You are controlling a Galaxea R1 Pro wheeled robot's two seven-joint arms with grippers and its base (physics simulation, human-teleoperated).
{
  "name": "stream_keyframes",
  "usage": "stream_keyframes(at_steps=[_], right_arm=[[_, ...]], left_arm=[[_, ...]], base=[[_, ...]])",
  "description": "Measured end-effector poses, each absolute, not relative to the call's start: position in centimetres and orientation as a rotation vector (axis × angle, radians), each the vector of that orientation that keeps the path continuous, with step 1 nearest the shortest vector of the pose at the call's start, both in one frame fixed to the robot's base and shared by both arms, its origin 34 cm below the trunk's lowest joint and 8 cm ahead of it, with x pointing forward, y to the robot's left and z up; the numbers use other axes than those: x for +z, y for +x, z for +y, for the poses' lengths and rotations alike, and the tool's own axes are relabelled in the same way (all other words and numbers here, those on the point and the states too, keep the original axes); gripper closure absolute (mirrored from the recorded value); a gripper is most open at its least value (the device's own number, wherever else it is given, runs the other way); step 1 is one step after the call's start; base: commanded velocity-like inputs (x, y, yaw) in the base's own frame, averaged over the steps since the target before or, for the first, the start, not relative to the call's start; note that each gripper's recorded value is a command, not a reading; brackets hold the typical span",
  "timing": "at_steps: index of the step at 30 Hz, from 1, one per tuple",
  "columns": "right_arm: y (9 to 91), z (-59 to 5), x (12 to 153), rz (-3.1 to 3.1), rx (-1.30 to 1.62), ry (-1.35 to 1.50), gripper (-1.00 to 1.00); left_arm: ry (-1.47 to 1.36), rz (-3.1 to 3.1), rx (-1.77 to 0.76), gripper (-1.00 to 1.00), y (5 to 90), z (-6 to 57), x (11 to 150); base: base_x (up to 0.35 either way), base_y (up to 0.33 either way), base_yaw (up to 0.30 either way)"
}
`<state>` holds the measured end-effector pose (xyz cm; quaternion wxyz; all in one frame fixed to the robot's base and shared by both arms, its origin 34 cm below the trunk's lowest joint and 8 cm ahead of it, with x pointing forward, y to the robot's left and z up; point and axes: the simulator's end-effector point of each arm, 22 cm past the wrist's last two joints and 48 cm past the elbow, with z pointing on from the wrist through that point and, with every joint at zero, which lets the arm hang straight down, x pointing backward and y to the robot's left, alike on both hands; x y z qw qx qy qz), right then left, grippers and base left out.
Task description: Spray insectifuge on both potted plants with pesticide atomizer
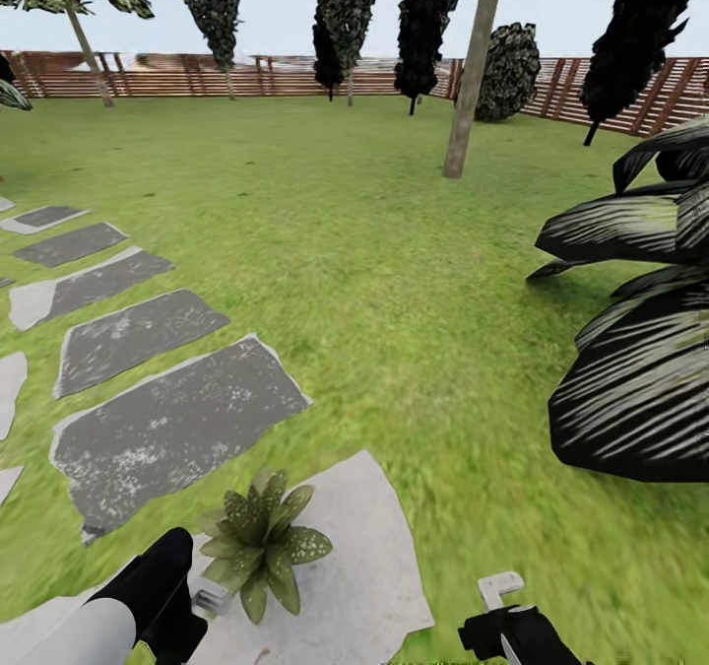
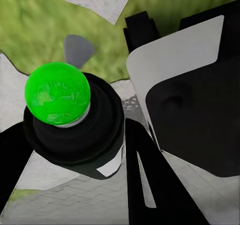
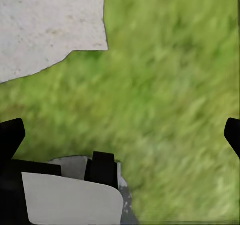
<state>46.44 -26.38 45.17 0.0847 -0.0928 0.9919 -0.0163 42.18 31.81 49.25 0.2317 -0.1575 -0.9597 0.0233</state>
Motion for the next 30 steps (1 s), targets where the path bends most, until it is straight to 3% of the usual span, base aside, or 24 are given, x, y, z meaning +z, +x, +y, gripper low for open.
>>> stream_keyframes(at_steps=[7,15,24,30], right_arm=[[46.3,-26.4,45.0,2.962,-0.048,-0.278,-1.00],[46.3,-26.4,45.0,2.962,-0.048,-0.278,-1.00],[46.3,-26.4,45.0,2.962,-0.048,-0.278,-1.00],[46.3,-26.4,45.0,2.962,-0.048,-0.278,-1.00]], left_arm=[[-0.432,-2.633,0.065,1.00,42.0,31.8,49.1],[-0.433,-2.632,0.063,1.00,42.0,31.8,49.1],[-0.438,-2.666,0.056,1.00,44.4,31.9,49.7],[-0.438,-2.676,0.056,1.00,45.0,31.8,49.8]], base=[[0.000,0.229,-0.282],[0.000,0.272,-0.028],[0.000,0.023,-0.009],[0.064,0.045,-0.249]])
